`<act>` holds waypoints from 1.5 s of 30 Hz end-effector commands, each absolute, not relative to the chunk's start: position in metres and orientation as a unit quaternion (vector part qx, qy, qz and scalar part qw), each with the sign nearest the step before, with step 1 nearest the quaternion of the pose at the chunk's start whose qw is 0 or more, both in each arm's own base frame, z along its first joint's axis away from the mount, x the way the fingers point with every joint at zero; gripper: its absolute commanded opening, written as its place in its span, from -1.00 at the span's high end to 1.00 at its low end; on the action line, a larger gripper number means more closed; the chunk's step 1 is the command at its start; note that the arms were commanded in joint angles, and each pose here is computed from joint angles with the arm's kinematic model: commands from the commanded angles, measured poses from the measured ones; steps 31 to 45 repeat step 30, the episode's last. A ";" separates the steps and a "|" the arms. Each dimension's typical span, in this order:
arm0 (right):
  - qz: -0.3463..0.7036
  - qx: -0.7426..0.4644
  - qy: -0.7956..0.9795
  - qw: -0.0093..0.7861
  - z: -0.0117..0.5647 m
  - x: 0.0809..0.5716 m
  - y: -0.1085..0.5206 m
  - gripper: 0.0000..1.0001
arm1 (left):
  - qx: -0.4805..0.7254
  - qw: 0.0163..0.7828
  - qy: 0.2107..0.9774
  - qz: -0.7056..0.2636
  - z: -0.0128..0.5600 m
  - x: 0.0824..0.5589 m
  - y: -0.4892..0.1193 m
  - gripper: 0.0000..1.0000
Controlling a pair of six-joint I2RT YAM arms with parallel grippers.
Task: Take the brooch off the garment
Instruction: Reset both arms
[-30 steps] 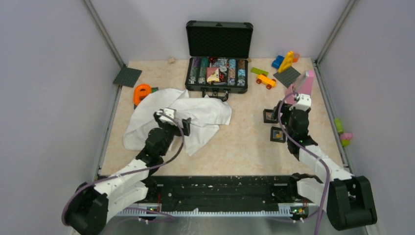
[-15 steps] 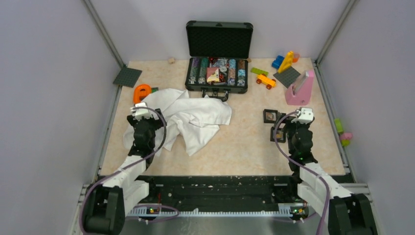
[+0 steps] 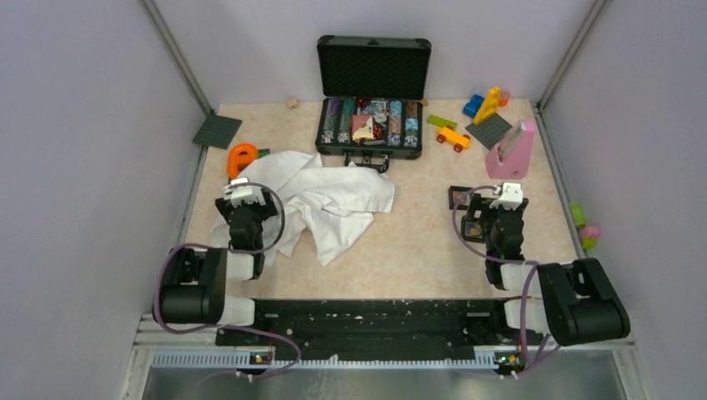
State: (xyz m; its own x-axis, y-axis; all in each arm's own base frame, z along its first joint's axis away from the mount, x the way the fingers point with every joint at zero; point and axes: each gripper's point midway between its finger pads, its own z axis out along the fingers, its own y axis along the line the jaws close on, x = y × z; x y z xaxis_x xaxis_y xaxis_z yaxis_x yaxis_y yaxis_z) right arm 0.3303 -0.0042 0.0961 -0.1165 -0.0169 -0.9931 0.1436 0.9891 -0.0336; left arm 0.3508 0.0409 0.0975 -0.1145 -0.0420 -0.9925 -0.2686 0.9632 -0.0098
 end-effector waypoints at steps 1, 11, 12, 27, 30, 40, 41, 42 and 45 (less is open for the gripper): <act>-0.066 0.062 0.699 0.710 0.124 0.345 -0.014 -0.72 | -0.082 0.700 0.707 0.060 0.117 0.369 0.032 -0.91; -0.074 0.087 0.715 0.689 0.106 0.360 -0.023 -0.95 | -0.092 0.671 0.733 0.066 0.109 0.384 0.035 -0.97; -0.074 0.087 0.717 0.688 0.105 0.360 -0.023 -0.97 | -0.092 0.670 0.733 0.066 0.109 0.384 0.035 -0.97; -0.072 0.088 0.716 0.688 0.105 0.360 -0.023 -0.97 | -0.091 0.670 0.734 0.066 0.108 0.386 0.035 -0.97; -0.072 0.087 0.717 0.688 0.105 0.360 -0.023 -0.97 | -0.091 0.670 0.734 0.066 0.108 0.385 0.035 -0.97; -0.072 0.087 0.717 0.688 0.105 0.360 -0.023 -0.97 | -0.091 0.670 0.734 0.066 0.108 0.385 0.035 -0.97; -0.072 0.087 0.717 0.688 0.105 0.360 -0.023 -0.97 | -0.091 0.670 0.734 0.066 0.108 0.385 0.035 -0.97; -0.072 0.087 0.717 0.688 0.105 0.360 -0.023 -0.97 | -0.091 0.670 0.734 0.066 0.108 0.385 0.035 -0.97; -0.072 0.087 0.717 0.688 0.105 0.360 -0.023 -0.97 | -0.091 0.670 0.734 0.066 0.108 0.385 0.035 -0.97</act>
